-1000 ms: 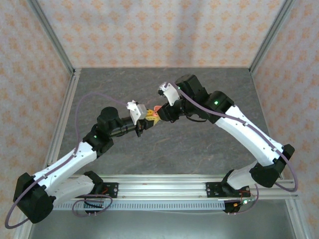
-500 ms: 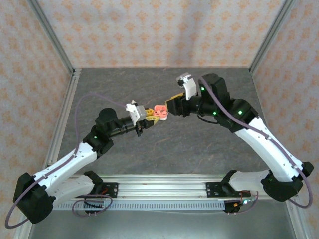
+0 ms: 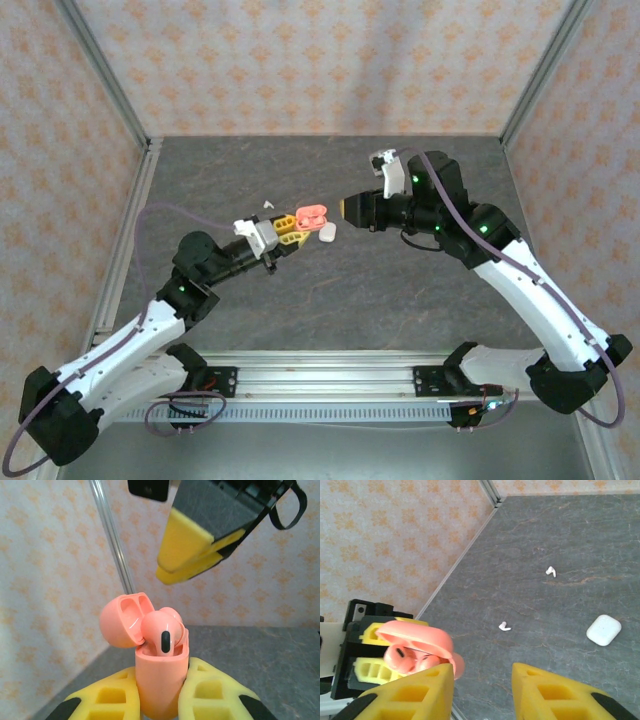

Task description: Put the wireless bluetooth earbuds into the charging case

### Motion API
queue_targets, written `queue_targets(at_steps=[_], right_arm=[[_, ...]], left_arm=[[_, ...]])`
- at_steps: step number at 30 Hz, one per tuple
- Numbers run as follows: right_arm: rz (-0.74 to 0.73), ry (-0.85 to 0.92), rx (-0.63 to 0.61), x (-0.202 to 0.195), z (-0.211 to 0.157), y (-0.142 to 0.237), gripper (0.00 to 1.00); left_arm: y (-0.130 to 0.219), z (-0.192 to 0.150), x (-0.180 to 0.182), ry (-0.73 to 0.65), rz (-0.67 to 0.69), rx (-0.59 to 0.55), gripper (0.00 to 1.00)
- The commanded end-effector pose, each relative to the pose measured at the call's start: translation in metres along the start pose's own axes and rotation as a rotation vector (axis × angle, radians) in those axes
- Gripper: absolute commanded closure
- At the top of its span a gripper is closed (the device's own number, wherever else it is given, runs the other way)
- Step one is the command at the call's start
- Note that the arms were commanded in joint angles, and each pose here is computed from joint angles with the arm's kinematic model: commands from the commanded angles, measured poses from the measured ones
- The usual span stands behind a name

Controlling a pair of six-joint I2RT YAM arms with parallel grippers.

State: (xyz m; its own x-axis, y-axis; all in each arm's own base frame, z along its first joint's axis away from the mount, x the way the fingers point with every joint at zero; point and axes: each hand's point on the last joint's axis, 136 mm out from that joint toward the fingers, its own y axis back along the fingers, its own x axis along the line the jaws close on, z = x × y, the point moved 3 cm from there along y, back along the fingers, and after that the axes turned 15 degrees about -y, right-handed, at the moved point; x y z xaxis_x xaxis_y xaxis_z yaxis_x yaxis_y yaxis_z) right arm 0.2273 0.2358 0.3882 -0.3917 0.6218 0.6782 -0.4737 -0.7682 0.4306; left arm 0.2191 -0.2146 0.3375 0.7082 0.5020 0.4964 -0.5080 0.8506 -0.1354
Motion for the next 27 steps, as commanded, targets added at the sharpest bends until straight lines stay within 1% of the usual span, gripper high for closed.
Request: queue_targets(at_steps=[1,9,14,17,22,27], right_arm=[[0.062,-0.014,-0.035,0.011,0.008,0.006,0.66],[0.121,-0.020,-0.027,0.019,0.007,0.005,0.70],[0.145,-0.004,-0.010,0.026,0.004,0.002,0.73],[0.111,0.049,-0.004,0.030,-0.001,0.001,0.73],[0.016,0.142,0.056,0.031,-0.013,-0.016,0.73],[-0.031,0.205,0.115,0.030,-0.022,-0.030,0.69]], left_arm=[[0.005,0.014,0.008,-0.073,0.054,-0.046,1.00],[0.008,0.022,0.009,-0.081,0.053,-0.063,1.00],[0.006,0.021,0.008,-0.078,0.043,-0.045,1.00],[0.004,0.016,0.008,-0.065,0.031,-0.012,1.00],[-0.001,0.008,0.006,-0.026,-0.004,0.042,1.00],[-0.004,0.004,0.005,0.020,-0.027,0.075,1.00]])
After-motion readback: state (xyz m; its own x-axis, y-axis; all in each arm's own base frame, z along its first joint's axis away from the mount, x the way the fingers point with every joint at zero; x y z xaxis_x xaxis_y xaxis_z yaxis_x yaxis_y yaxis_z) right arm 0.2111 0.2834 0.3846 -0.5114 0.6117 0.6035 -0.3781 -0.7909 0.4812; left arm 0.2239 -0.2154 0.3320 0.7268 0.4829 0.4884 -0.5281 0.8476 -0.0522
